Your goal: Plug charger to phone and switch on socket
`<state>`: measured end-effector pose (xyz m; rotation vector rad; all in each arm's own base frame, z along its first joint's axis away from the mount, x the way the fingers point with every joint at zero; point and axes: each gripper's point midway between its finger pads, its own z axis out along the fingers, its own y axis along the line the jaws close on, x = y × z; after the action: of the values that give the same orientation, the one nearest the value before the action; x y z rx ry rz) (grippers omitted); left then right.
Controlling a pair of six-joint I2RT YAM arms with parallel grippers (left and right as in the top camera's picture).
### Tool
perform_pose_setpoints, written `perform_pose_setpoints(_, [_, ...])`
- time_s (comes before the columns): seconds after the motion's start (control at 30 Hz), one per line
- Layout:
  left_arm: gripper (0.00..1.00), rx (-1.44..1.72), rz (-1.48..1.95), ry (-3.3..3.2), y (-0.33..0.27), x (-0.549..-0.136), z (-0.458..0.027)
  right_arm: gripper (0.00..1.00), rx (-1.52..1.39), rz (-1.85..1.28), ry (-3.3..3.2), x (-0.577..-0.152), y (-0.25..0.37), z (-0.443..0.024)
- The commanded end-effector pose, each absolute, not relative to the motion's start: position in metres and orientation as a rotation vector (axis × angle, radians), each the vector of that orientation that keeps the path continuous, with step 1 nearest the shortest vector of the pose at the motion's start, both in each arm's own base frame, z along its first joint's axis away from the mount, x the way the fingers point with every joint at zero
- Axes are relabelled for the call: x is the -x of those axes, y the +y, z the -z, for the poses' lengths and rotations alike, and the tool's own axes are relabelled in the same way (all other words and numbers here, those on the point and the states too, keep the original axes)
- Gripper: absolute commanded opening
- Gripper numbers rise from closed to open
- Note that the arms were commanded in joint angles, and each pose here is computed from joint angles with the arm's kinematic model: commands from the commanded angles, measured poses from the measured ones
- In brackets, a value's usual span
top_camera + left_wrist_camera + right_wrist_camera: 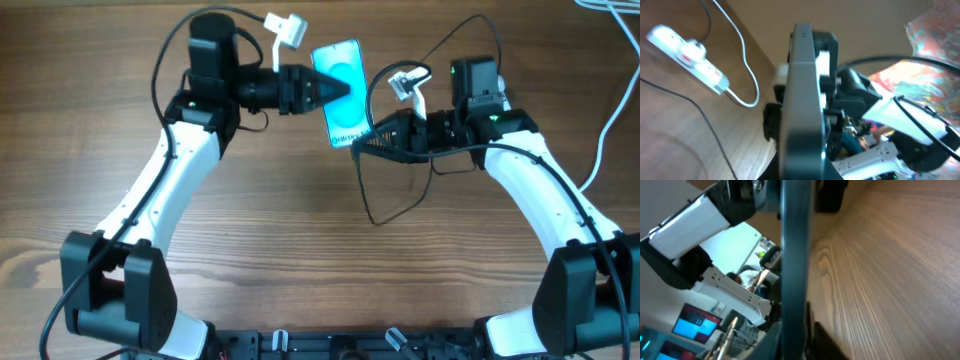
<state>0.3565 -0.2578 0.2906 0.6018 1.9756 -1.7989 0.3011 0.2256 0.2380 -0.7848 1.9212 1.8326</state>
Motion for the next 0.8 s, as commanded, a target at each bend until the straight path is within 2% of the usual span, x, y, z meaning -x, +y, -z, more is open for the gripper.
perform_pose_setpoints(0.0, [0.04, -0.676, 1.876, 1.966, -0.267, -0.338, -0.295, 0.28, 0.715, -1.738, 2.023, -0.315, 0.22, -0.228])
perform_pose_setpoints(0.2, [0.04, -0.381, 1.684, 2.057, -0.248, -0.384, -0.279, 0.37, 0.661, -1.713, 2.138, -0.307, 0.217, -0.212])
perform_pose_setpoints(0.43, [0.04, -0.295, 1.644, 2.096, -0.238, -0.393, -0.271, 0.42, 0.727, -1.7, 2.116, -0.298, 0.216, -0.208])
perform_pose_setpoints(0.57, [0.04, -0.298, 1.646, 2.097, -0.239, -0.393, -0.271, 0.4, 0.751, -1.722, 2.087, -0.295, 0.22, -0.212])
perform_pose_setpoints(0.67, [0.04, -0.315, 1.656, 2.1, -0.244, -0.389, -0.271, 0.32, 0.799, -1.726, 2.062, -0.291, 0.228, -0.214])
perform_pose_setpoints(0.77, [0.04, -0.335, 1.666, 2.103, -0.251, -0.384, -0.272, 0.29, 0.83, -1.7, 2.071, -0.29, 0.235, -0.21])
